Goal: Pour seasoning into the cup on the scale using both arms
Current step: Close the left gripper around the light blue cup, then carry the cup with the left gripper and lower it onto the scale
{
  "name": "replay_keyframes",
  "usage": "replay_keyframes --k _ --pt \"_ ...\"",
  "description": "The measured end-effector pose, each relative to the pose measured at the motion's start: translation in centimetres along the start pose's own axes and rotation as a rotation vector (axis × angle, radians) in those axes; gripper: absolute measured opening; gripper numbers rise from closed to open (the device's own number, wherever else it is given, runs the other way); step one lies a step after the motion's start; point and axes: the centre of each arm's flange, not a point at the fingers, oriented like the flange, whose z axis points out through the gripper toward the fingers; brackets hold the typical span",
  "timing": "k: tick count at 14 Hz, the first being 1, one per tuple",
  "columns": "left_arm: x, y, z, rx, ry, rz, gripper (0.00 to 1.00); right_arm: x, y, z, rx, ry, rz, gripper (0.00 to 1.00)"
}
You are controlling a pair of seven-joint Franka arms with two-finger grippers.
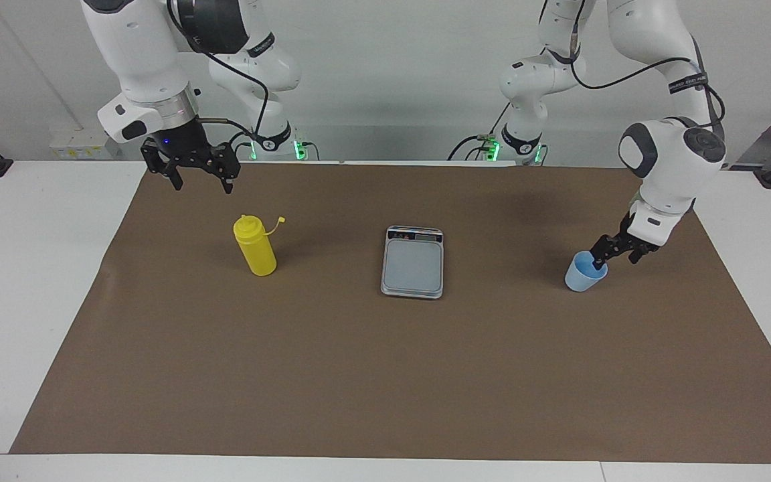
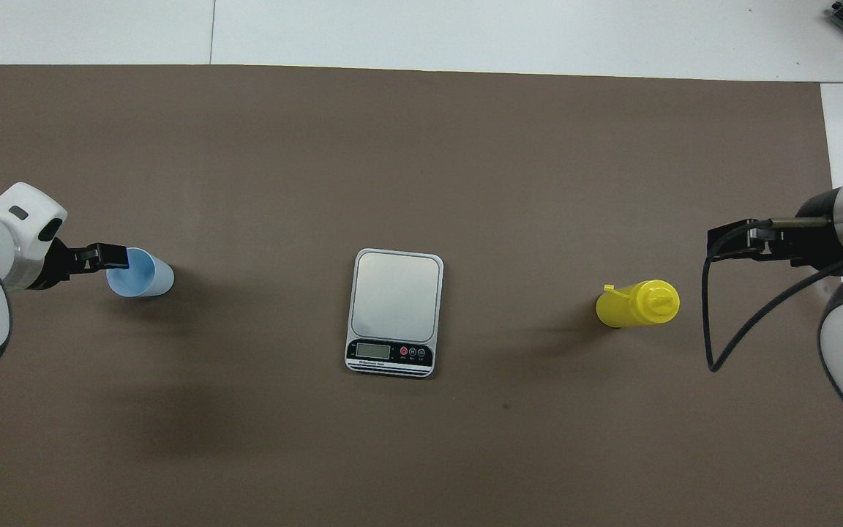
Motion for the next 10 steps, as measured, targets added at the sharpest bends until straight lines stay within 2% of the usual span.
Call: replay_keyframes --k 3,4,5,7,10 --pt "-0.3 0.4 1.6 -0.005 0.003 -0.038 0.98 0.0 0.0 0.0 0.0 0.0 0.0 1.0" --pt "-0.2 0.3 2.1 -0.006 0.003 -0.043 0.93 0.0 0.0 0.0 0.0 0.0 0.0 1.0" --pt "-0.2 0.3 2.5 -0.008 0.0 -0.044 0.82 0.0 0.0 0.0 0.0 0.0 0.0 1.0" --pt "-0.1 0.3 3.0 -0.009 -0.003 -0.045 0.54 0.0 0.0 0.0 0.0 0.0 0.0 1.0" --pt "0.0 0.4 2.8 -0.01 0.001 -0.044 0.19 0.0 0.0 0.0 0.0 0.0 0.0 1.0"
